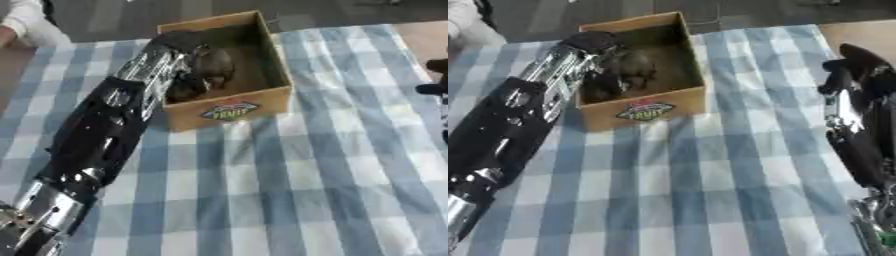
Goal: Pick up objects on the table and place them in the box.
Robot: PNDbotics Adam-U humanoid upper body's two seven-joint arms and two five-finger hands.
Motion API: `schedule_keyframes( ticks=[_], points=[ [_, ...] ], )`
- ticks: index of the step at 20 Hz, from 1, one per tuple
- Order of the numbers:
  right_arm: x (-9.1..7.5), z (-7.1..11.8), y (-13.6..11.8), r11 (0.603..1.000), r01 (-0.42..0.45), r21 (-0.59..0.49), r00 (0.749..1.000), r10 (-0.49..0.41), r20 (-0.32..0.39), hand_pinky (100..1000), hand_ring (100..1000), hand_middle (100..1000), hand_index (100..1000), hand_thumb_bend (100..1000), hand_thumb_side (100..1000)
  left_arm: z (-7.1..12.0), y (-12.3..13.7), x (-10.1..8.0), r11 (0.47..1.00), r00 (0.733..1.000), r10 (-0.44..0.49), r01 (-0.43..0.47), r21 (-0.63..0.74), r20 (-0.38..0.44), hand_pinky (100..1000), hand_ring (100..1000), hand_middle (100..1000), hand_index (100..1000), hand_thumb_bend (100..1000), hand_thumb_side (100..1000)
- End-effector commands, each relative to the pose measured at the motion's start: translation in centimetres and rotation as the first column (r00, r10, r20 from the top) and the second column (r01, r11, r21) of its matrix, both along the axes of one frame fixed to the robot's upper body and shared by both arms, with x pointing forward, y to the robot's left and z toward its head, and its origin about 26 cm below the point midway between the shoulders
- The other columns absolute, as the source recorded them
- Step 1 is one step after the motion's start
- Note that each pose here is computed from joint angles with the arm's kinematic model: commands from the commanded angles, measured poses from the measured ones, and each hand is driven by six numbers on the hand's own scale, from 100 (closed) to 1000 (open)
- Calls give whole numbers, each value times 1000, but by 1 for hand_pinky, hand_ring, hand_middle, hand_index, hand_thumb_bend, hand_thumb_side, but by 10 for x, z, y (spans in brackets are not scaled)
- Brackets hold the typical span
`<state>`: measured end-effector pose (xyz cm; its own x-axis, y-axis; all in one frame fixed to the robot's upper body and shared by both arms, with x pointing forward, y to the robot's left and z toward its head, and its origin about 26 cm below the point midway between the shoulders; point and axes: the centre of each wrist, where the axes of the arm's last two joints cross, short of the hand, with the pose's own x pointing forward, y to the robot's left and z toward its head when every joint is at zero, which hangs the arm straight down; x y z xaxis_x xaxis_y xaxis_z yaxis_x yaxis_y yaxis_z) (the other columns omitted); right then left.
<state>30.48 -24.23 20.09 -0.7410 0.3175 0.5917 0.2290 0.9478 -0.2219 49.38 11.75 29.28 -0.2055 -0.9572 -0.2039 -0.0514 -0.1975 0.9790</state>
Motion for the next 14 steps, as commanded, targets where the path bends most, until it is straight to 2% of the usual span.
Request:
schedule_keyframes(
  ticks=[1,4,6,12,14],
  points=[
    [-3,7,0,1000,-9,-9,1000,9,24,654,808,659,843,101,606,23,2,-4,1000,998,-1,1,-7,62,865,855,857,962,714,687],
    [-3,6,0,1000,-9,-8,1000,9,22,654,808,659,843,100,605,33,1,-9,999,994,-8,14,-52,107,861,844,851,961,687,705],
    [-3,6,-1,1000,-8,-8,1000,8,19,654,808,659,843,100,604,40,0,-13,996,989,-16,29,-86,146,858,836,846,951,638,707],
    [-4,4,-2,1000,-1,-4,1000,1,14,655,808,660,843,100,603,68,0,-35,979,962,-70,117,-166,263,847,806,818,895,430,643],
    [-4,3,-2,1000,3,-2,1000,-3,14,655,808,661,843,100,603,79,2,-47,971,947,-92,154,-181,309,837,787,795,862,315,611]
  ],
)
